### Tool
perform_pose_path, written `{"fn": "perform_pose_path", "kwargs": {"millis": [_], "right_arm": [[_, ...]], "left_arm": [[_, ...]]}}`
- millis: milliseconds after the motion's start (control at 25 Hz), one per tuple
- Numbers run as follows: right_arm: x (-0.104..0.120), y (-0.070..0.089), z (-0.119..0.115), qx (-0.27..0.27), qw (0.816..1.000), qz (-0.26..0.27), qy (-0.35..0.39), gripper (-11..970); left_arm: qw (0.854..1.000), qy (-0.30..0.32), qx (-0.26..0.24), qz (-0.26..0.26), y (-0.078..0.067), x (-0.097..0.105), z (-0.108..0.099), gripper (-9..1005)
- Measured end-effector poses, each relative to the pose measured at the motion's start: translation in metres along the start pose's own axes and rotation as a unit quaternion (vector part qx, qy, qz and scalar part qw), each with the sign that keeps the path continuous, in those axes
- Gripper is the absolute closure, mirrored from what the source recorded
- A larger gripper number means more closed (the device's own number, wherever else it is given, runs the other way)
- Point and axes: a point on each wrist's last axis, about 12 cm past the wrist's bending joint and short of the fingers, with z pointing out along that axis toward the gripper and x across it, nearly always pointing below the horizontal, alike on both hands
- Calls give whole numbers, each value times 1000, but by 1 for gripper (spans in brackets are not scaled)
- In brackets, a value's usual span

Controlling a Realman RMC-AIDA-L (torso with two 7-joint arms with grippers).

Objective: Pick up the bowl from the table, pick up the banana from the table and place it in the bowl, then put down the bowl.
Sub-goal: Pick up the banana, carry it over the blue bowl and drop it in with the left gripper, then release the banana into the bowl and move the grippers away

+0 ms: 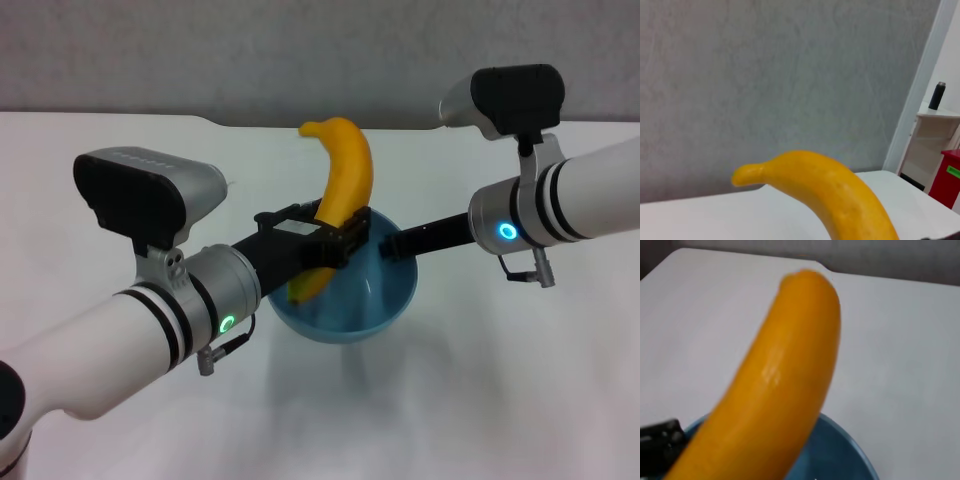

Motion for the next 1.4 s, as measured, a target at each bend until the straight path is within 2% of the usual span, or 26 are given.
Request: {"fn": "perform_pose_path", "kwargs": {"millis": [400, 720, 840, 1040, 1240, 1400], "right_arm": [[-2, 0, 0, 1, 1000, 0, -3, 922], [-1, -1, 0, 2, 1000, 0, -2, 908], [3, -5, 1, 6, 1000, 5, 5, 902], [11, -11, 2, 11, 1000, 16, 13, 893], [15, -21, -1, 18, 999, 29, 11, 883], [17, -31, -4, 32, 999, 37, 14, 876]], "left_arm": [[1000, 19, 18, -6, 2, 3, 5, 499], [1000, 18, 20, -7, 3, 1, 4, 223], [1000, 8, 4, -14, 12, -4, 1, 118], [999, -3, -10, -32, 30, -10, -9, 118], [999, -8, 5, -39, 31, -16, -15, 119], [999, -19, 1, -31, 42, -25, -19, 119]]}}
